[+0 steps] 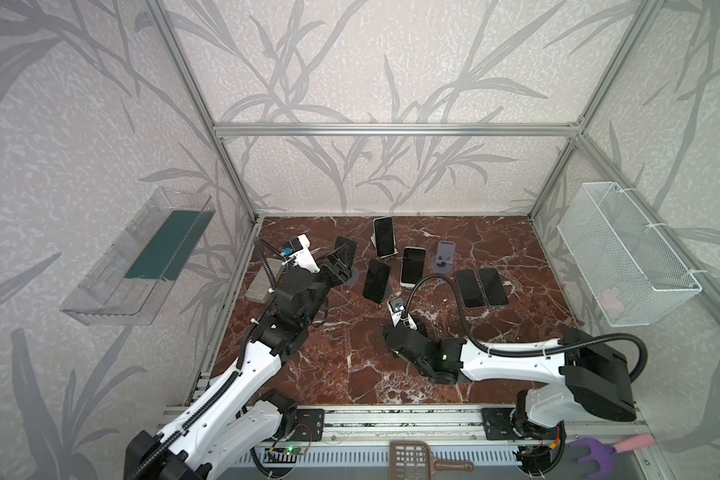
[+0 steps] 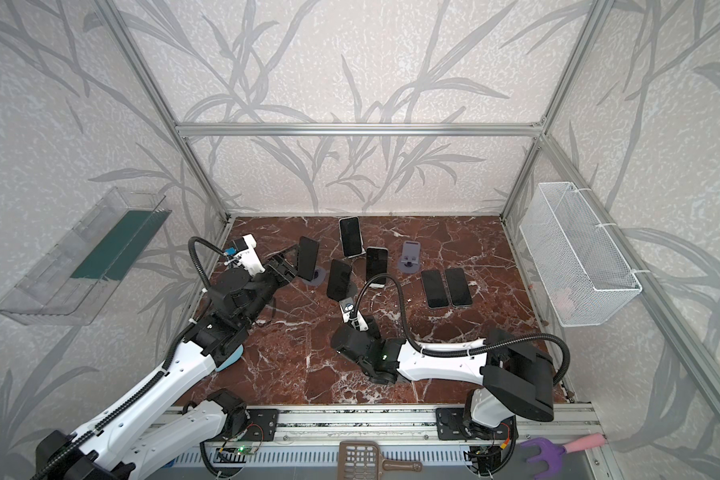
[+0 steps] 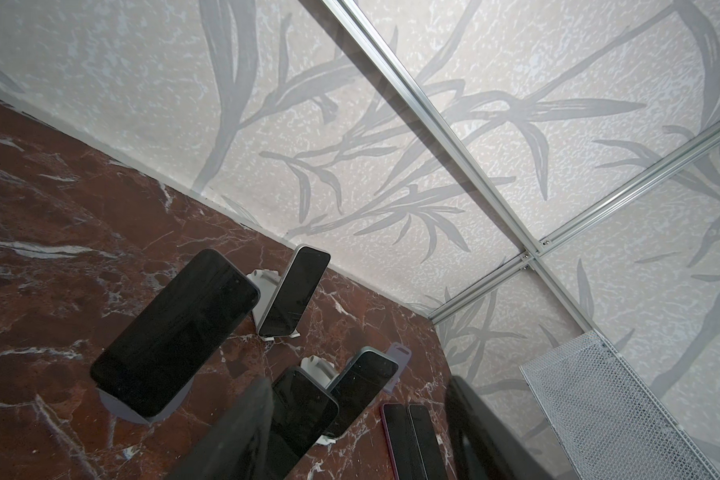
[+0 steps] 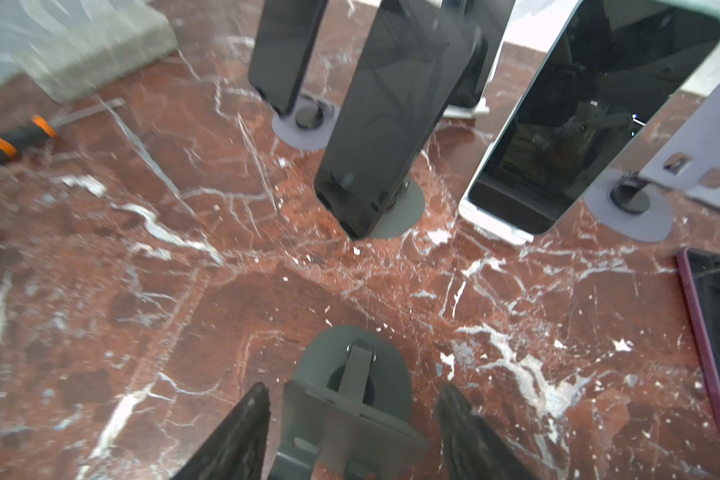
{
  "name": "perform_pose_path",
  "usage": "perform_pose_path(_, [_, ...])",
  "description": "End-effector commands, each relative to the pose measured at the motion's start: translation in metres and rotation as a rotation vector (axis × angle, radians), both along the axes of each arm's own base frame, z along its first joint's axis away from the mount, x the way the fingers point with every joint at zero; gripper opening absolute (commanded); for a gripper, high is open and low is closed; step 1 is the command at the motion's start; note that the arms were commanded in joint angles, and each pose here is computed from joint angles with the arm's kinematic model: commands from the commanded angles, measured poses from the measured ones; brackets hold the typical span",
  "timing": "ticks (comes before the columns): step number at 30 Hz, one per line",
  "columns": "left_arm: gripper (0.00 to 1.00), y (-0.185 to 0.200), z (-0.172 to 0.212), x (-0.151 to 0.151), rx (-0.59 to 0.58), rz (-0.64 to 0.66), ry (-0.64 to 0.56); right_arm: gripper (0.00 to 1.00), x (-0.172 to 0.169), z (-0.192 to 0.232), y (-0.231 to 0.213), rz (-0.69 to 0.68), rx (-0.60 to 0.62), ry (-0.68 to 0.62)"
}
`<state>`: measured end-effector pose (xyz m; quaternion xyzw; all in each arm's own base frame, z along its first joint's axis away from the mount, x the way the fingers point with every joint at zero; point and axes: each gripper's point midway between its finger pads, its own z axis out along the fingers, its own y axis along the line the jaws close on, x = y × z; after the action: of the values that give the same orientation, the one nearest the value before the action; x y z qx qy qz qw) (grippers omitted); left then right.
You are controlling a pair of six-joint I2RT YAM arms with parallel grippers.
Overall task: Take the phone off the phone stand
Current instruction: 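Lower the right gripper onto the dark grey stand and close on it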
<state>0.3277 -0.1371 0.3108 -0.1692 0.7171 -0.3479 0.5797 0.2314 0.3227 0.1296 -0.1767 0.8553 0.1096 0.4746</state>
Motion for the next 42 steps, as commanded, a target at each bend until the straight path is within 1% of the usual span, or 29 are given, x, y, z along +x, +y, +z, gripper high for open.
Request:
perform_pose_path(1, [0.67,-0.006,0.001,0.001,-0.020,-0.026,-0.004,0.64,0.005,0.006,-0.010,-0.008,0.013,-0.005])
perform_pose_path(2, [0.67,-0.007,0.001,0.000,-0.025,-0.034,-0.005,0.66,0.006,0.000,-0.010,-0.006,0.016,0.028])
perform_pose_path(5, [0.67,-0.007,0.001,0.001,-0.026,-0.034,-0.007,0.80,0.000,-0.011,-0.006,0.004,-0.001,0.092])
perform_pose_path(8, [0.67,-0.006,0.002,0.000,-0.026,-0.032,-0.010,0.88,-0.004,-0.008,-0.008,-0.042,0.029,0.097])
perform_pose_path(11, [0.67,-0.008,0.001,0.000,-0.031,-0.039,-0.006,0.92,-0.005,-0.013,-0.004,-0.085,0.076,0.130])
perform_pose_path(14, [0.67,-0.010,-0.001,0.000,-0.034,-0.045,0.003,0.94,-0.007,-0.023,0.004,-0.103,0.069,0.136])
perform_pose_path(15, [0.67,-0.010,-0.001,0.001,-0.038,-0.047,0.004,0.94,-0.006,-0.027,0.006,-0.126,0.061,0.127])
perform_pose_path(17, [0.67,-0.012,-0.003,0.001,-0.045,-0.053,0.013,0.94,0.001,-0.037,-0.004,-0.242,0.047,0.108])
perform_pose_path(19, [0.67,-0.014,-0.005,0.001,-0.050,-0.058,0.020,0.91,0.004,-0.044,-0.014,-0.342,0.055,0.083])
perform_pose_path(21, [0.67,-0.014,-0.006,0.002,-0.050,-0.061,0.021,0.87,0.006,-0.045,-0.019,-0.411,0.060,-0.008])
perform_pose_path(22, [0.67,-0.015,-0.005,0.001,-0.056,-0.066,0.013,0.86,0.007,-0.044,-0.018,-0.415,0.059,-0.043])
perform_pose_path(25, [0.67,-0.020,0.006,-0.002,-0.086,-0.102,-0.044,0.80,0.010,-0.045,-0.001,-0.331,0.052,-0.079])
perform_pose_path(29, [0.67,-0.022,0.011,-0.005,-0.112,-0.120,-0.067,0.67,0.007,-0.054,-0.001,-0.315,0.055,-0.064])
perform_pose_path(31, [0.67,-0.023,0.013,-0.006,-0.121,-0.126,-0.075,0.57,0.006,-0.056,-0.001,-0.300,0.065,-0.063])
perform_pose_path(33, [0.67,-0.023,0.014,-0.006,-0.128,-0.131,-0.086,0.54,0.005,-0.054,0.001,-0.279,0.064,-0.069])
perform_pose_path(38, [0.67,-0.025,0.014,-0.006,-0.133,-0.141,-0.088,0.54,0.004,-0.036,0.002,-0.231,0.028,-0.130])
perform_pose_path(40, [0.67,-0.027,0.013,-0.005,-0.132,-0.146,-0.083,0.53,0.005,-0.019,-0.001,-0.222,0.039,-0.160])
perform_pose_path(42, [0.67,-0.028,0.011,-0.004,-0.129,-0.151,-0.073,0.53,0.006,-0.004,-0.003,-0.191,-0.004,-0.216])
